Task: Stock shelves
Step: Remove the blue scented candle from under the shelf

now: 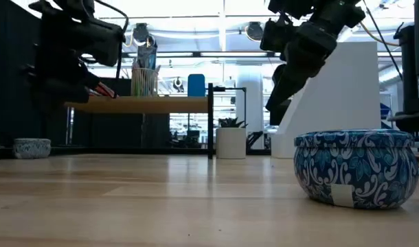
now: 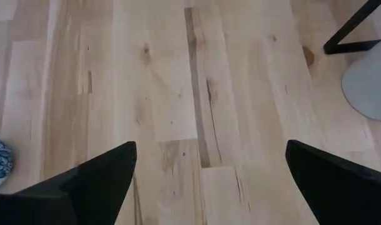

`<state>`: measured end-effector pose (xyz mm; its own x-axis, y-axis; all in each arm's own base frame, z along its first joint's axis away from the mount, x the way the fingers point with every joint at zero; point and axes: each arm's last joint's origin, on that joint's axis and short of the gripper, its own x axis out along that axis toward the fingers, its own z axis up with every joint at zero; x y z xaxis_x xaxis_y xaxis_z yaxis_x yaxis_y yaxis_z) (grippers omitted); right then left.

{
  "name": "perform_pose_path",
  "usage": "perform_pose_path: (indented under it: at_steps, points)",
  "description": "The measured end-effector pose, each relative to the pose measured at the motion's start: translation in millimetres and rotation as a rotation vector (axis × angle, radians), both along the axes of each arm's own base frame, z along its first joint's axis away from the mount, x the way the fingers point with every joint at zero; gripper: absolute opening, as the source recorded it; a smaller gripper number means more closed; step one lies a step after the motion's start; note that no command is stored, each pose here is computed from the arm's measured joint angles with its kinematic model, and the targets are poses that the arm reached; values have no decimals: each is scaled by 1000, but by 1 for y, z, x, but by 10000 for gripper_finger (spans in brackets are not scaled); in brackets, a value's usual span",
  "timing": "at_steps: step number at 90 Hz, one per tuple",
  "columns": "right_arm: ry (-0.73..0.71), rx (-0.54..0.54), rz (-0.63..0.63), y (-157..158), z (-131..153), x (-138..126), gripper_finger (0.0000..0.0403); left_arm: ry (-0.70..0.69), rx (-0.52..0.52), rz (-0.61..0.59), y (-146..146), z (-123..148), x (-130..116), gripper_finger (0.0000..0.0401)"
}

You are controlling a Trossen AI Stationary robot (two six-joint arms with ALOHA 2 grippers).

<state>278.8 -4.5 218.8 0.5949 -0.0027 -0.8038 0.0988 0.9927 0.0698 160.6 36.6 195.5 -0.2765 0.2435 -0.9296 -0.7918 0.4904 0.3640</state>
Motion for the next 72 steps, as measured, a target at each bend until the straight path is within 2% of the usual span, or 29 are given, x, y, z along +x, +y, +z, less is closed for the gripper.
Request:
perform_pose_path:
  at_steps: [18, 44, 72]
  points:
    - [0, 15, 10, 0, 0, 0, 393, 52, 41, 0, 6, -5, 2, 4]
    - [0, 15, 14, 0, 0, 0, 393, 179, 14, 1, 11, -11, -1, 0]
    - [-17, -6, 39, 0, 1, 1, 393, 207, -5, 20, 19, -19, -4, 0]
